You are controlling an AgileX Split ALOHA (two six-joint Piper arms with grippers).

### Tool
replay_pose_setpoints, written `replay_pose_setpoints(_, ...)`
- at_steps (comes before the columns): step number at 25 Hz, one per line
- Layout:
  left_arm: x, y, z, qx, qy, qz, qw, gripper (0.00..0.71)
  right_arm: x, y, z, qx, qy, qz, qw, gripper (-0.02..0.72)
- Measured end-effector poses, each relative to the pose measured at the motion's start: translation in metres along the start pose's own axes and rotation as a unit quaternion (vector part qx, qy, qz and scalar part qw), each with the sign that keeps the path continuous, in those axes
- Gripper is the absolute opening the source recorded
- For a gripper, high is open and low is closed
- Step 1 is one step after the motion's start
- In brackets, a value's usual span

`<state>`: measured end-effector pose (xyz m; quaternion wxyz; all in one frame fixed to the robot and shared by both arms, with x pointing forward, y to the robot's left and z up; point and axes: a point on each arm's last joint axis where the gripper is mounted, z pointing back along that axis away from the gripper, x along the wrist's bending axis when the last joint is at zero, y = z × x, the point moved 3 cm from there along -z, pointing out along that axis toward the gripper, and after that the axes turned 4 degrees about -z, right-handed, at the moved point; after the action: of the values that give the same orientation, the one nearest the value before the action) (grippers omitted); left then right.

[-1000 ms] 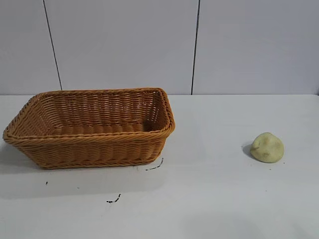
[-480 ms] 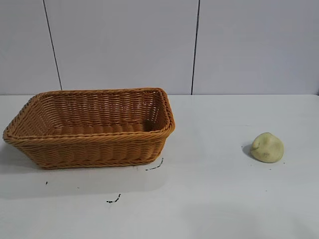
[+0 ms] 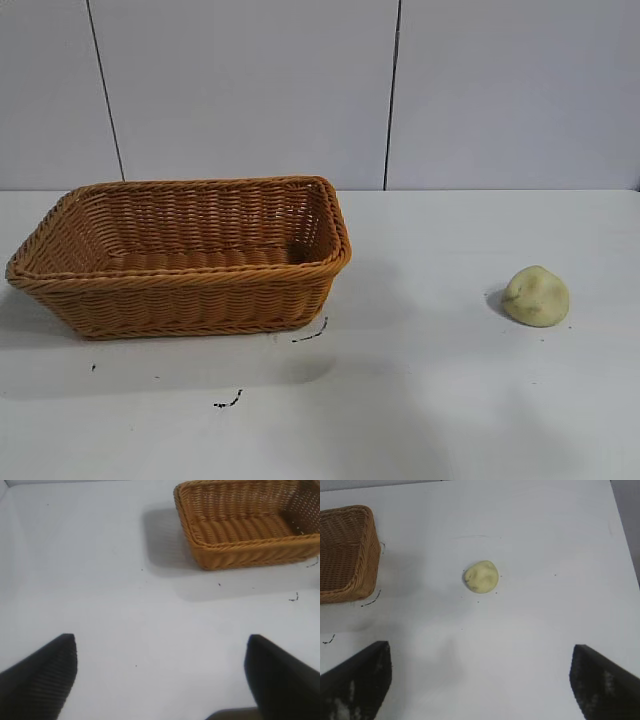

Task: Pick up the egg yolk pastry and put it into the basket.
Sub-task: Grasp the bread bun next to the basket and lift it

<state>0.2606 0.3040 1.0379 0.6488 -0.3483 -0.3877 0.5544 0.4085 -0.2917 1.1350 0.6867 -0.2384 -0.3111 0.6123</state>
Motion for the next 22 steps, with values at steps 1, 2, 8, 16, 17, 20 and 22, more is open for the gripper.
replay_pose_setpoints(1, 0.0, 0.0, 0.0, 0.0, 0.0, 0.0, 1.0, 0.693, 0.001, -0.01, -0.009, 0.014, 0.002, -0.001, 1.0, 0.696)
replay_pose_setpoints(2, 0.0, 0.0, 0.0, 0.0, 0.0, 0.0, 1.0, 0.693, 0.002, -0.018, -0.02, 0.033, 0.004, -0.001, 0.999, 0.696)
replay_pose_setpoints(8, 0.0, 0.0, 0.0, 0.0, 0.0, 0.0, 1.0, 0.693, 0.004, -0.059, -0.089, 0.126, 0.014, 0.015, 0.992, 0.696)
replay_pose_setpoints(16, 0.0, 0.0, 0.0, 0.0, 0.0, 0.0, 1.0, 0.693, 0.001, -0.067, -0.18, 0.23, 0.019, 0.038, 0.972, 0.696)
replay_pose_setpoints(17, 0.0, 0.0, 0.0, 0.0, 0.0, 0.0, 1.0, 0.693, 0.001, -0.066, -0.189, 0.24, 0.018, 0.039, 0.97, 0.696)
replay_pose_setpoints(20, 0.0, 0.0, 0.0, 0.0, 0.0, 0.0, 1.0, 0.693, 0.003, -0.06, -0.209, 0.263, 0.012, 0.049, 0.964, 0.696)
replay_pose_setpoints(22, 0.0, 0.0, 0.0, 0.0, 0.0, 0.0, 1.0, 0.693, 0.009, -0.055, -0.218, 0.273, 0.007, 0.06, 0.96, 0.696)
